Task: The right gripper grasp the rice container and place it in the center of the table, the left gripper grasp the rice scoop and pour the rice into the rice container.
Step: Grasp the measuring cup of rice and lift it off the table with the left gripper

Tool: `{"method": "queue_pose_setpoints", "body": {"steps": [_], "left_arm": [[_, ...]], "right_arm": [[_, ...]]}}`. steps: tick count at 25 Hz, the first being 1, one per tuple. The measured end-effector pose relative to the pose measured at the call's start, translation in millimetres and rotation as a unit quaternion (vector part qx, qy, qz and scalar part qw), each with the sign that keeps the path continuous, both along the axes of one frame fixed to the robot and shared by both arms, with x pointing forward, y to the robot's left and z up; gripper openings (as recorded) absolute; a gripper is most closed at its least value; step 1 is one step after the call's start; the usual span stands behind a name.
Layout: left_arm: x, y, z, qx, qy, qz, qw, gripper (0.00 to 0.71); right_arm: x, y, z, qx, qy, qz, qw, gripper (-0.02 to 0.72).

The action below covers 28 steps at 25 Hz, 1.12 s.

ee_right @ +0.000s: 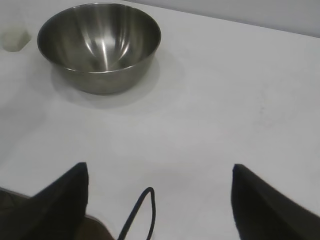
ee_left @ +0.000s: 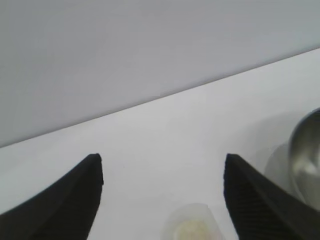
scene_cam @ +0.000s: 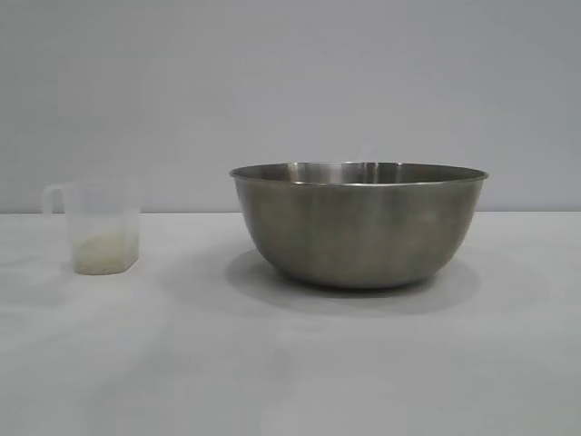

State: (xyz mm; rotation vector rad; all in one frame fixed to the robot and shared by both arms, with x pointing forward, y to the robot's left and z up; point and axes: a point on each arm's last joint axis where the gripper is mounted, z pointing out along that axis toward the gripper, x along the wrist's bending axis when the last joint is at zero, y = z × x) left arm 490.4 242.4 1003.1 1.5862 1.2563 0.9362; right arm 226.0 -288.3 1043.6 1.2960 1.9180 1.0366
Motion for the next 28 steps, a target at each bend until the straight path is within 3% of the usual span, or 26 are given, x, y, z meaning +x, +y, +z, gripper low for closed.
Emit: {"method": "queue_pose_setpoints", "body": {"steps": [5,11,19,24,25,28], "left_arm": [[-9.3,6.7,-24.7,-0.011,-0.041,0.024,0.999,0.482],[-8.7,9.0,-67.6,0.004,-0.02,0.035,0.999,0.482],[-3.2,9.6,-100.5,-0.001,-0.027,0.048,0.998,0.482],[-3.2,9.9,-127.1,0.013,0.005,0.047,0.999,0.482],[-3.6,10.0,-131.5,0.014,0.014,0.048,0.999,0.442],[-4.4,10.2,-139.0,0.012,0.028,0.05,0.998,0.44]], "right_arm": [[0.0,0.0,0.0,0.0,0.0,0.0,1.0,0.544],[0.0,0.0,0.0,0.0,0.0,0.0,1.0,0.544],[0.0,0.0,0.0,0.0,0.0,0.0,1.0,0.544],[0.0,0.0,0.0,0.0,0.0,0.0,1.0,0.544],[0.0,0.0,0.0,0.0,0.0,0.0,1.0,0.544],[0.0,0.0,0.0,0.0,0.0,0.0,1.0,0.544]]}}
